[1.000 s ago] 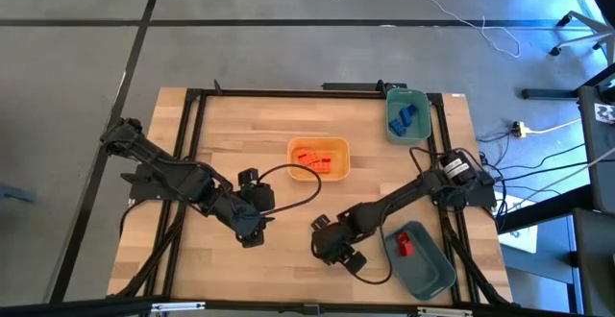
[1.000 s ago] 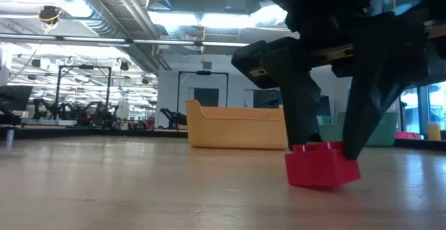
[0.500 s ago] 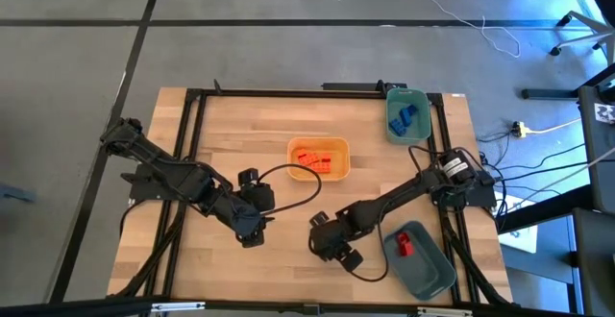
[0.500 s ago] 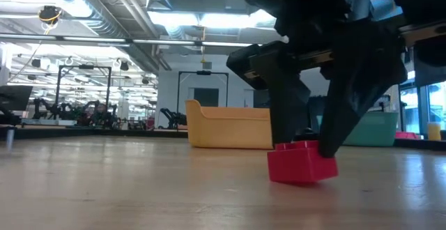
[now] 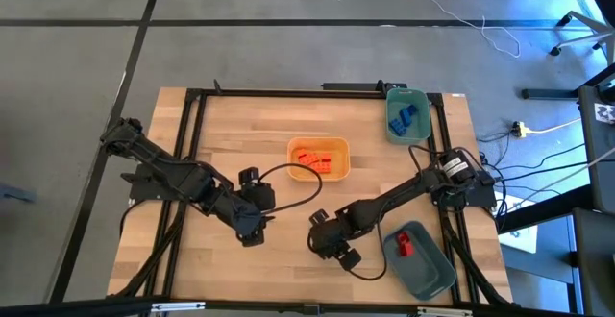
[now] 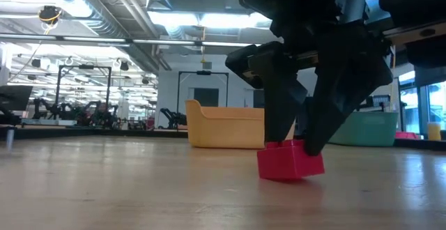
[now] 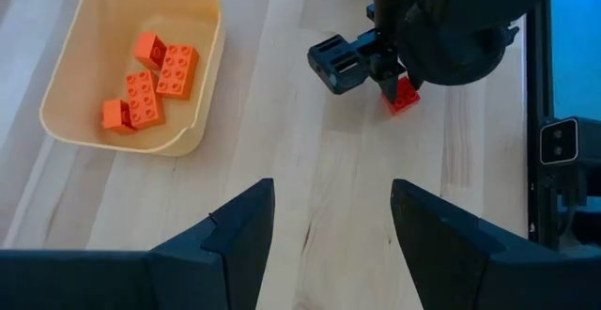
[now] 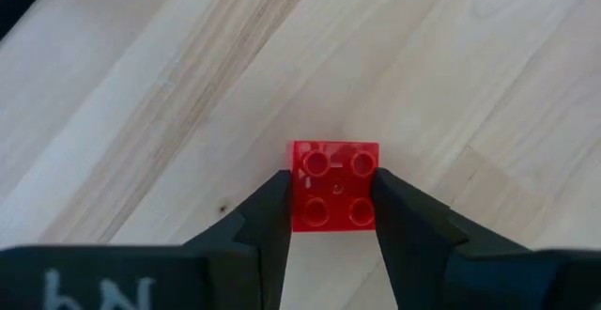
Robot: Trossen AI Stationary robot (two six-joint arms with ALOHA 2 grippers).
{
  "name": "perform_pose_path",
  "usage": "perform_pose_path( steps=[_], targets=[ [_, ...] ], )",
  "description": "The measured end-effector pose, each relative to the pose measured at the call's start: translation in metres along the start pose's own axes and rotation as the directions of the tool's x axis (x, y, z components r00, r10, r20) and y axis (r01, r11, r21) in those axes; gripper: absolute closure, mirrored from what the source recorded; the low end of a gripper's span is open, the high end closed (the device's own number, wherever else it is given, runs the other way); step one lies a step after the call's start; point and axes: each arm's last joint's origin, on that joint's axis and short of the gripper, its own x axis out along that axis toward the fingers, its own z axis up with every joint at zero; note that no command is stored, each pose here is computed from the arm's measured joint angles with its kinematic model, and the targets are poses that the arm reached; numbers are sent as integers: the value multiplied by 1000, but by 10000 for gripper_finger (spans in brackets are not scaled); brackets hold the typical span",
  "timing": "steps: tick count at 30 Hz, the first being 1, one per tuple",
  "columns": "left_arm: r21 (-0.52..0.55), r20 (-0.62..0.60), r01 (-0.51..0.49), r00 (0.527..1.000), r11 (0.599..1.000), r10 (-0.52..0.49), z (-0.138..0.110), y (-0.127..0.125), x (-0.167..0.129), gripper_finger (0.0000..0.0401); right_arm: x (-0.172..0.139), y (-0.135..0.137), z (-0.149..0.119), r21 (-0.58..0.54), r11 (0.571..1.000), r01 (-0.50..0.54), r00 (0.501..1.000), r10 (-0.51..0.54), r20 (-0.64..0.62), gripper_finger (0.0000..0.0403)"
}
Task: Sort & place blocks by color
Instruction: Put the red game piece into the gray bin
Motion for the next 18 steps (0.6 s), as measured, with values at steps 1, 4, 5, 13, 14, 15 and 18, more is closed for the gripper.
perform_pose_path(
  steps=[1, 4, 5, 13, 14, 15, 18],
  targets=[
    [0, 0, -1, 1000, 1000, 1, 0, 0, 0, 195, 0, 0, 0, 0, 1000, 0, 1000, 0, 0, 267],
    [0, 0, -1, 1000, 1000, 1, 0, 0, 0, 195, 0, 0, 0, 1, 1000, -1, 1000, 1, 2, 264],
    [0, 0, 0, 1000, 1000, 0, 0, 0, 0, 195, 0, 0, 0, 1, 1000, -1, 1000, 1, 2, 260],
    [0, 0, 0, 1000, 1000, 0, 0, 0, 0, 195, 2, -1, -2, 7, 1000, -3, 1000, 3, -12, 197],
    [0, 0, 0, 1000, 1000, 0, 0, 0, 0, 195, 4, -1, -3, 8, 1000, -4, 1000, 5, -19, 190],
    [0, 1, 1, 1000, 1000, -1, 0, 0, 0, 195, 3, -1, -3, 8, 1000, -3, 1000, 3, -16, 184],
    [0, 2, 2, 1000, 1000, -2, 0, 0, 0, 195, 3, -1, -3, 6, 1000, -2, 1000, 2, -15, 173]
  ],
)
